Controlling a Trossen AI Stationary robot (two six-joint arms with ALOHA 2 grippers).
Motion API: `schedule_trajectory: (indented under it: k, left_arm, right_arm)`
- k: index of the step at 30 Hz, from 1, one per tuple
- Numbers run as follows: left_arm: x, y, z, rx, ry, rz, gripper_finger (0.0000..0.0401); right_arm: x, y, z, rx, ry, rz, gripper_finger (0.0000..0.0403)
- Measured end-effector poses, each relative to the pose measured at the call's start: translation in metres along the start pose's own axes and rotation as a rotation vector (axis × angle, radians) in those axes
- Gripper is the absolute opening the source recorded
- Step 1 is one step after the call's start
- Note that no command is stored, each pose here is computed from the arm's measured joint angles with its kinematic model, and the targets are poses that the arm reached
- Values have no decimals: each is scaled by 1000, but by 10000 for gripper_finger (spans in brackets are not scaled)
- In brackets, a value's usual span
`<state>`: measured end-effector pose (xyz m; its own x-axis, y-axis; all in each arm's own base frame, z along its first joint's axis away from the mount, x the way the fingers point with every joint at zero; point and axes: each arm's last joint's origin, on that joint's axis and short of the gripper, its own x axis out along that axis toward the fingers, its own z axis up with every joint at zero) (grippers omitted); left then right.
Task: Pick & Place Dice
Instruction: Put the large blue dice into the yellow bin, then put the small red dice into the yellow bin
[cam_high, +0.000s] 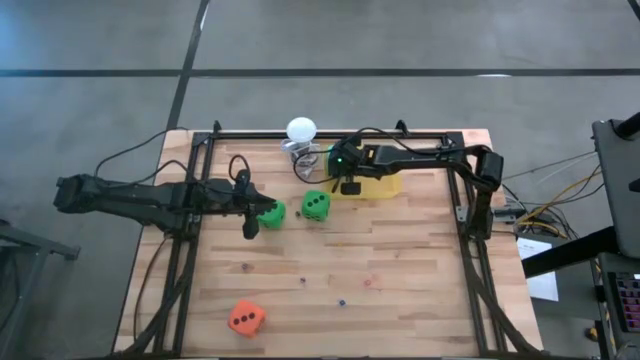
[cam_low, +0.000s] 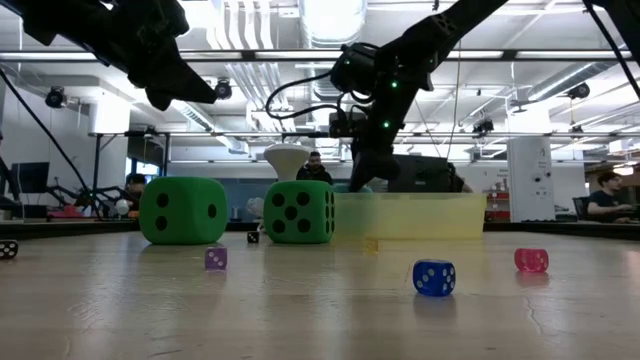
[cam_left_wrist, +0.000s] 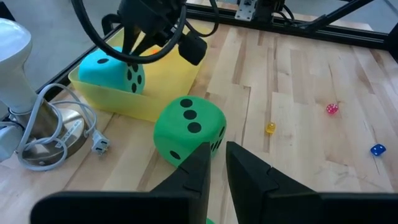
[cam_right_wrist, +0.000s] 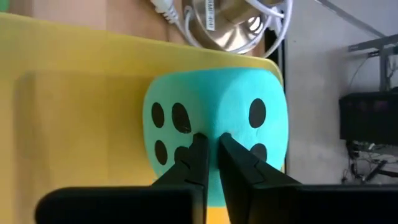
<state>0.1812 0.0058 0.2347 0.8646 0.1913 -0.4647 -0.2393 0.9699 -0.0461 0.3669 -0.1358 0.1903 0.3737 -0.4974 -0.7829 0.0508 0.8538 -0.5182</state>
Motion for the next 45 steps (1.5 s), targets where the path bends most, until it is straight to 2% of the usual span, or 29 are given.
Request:
schedule_trajectory:
  k: [7, 12, 17, 24, 29, 33, 36, 39, 42, 45]
  left_arm:
    - [0, 0, 0, 0, 0, 0, 58]
    - [0, 0, 0, -3, 0, 0, 58]
    - [0, 0, 0, -3, 0, 0, 58]
    - [0, 0, -1, -2, 8, 1, 58]
    - [0, 0, 0, -2, 0, 9, 58]
    - [-3, 2, 4, -12, -49, 71, 58]
    - [-1, 2, 6, -33, -135, 60, 58]
    - [7, 2, 11, -35, -179, 5, 58]
    - [15, 2, 16, -28, -132, -27, 58]
    - [20, 0, 26, -3, -68, -21, 58]
  right_arm:
    - [-5, -1, 3, 44, -17, 19, 107]
    - [-15, -9, 9, 86, -19, 18, 146]
    - [-27, -13, 13, 137, -3, 58, 159]
    - [-70, -7, 22, 237, -67, 246, 152]
    - [-120, 13, 20, 290, -121, 412, 144]
    - [-157, 36, 7, 356, -138, 477, 136]
    - [-180, 57, -9, 433, -159, 524, 131]
    - [-194, 82, -29, 502, -177, 508, 126]
    - [-202, 104, -50, 556, -199, 456, 123]
    - [-201, 126, -64, 588, -222, 464, 123]
